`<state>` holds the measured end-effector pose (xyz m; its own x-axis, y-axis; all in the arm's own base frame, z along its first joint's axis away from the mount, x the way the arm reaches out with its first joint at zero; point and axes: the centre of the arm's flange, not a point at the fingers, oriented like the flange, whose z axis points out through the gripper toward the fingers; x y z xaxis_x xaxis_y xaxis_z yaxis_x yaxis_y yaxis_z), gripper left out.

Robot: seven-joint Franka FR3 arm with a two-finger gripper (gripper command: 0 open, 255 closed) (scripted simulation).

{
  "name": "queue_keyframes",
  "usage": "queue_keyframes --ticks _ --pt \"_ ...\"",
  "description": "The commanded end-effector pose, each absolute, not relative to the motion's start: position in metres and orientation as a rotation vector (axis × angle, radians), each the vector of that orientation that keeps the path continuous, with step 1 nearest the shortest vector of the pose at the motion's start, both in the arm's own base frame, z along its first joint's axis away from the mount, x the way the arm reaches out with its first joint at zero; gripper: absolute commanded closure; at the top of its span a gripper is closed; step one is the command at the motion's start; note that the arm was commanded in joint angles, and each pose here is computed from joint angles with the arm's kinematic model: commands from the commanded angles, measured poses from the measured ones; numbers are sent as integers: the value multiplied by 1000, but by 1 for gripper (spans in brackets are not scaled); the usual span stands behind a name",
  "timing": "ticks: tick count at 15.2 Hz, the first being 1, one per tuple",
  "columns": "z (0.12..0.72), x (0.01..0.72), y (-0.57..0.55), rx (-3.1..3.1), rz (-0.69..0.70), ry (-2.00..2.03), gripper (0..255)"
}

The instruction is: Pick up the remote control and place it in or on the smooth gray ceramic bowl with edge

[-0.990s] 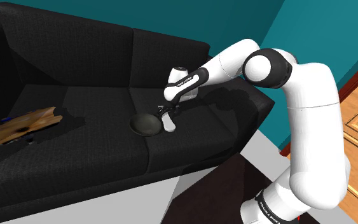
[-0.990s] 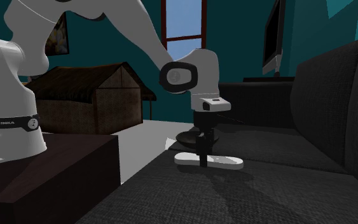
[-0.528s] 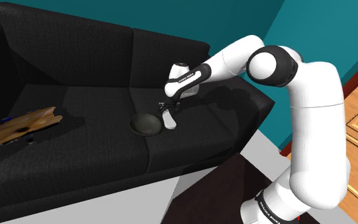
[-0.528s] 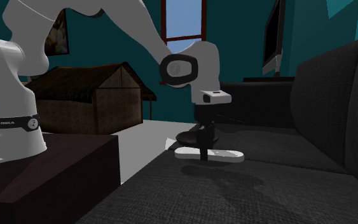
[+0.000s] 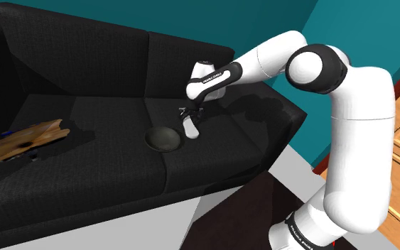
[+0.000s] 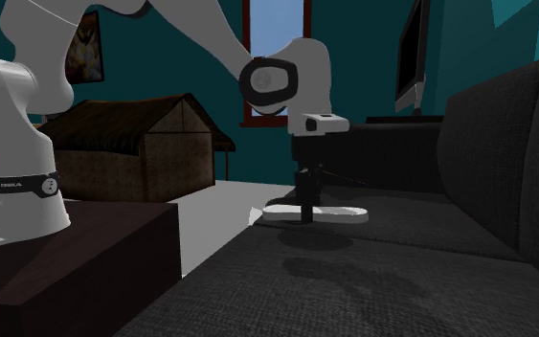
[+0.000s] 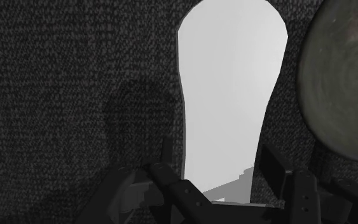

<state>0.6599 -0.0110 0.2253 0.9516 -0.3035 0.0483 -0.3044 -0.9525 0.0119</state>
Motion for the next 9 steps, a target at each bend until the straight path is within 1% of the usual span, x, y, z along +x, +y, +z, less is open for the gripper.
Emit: queue_keyframes --ticks 1,9 --pt "236 660 -11 3084 72 -481 255" --pt "278 660 -11 3084 72 -481 255"
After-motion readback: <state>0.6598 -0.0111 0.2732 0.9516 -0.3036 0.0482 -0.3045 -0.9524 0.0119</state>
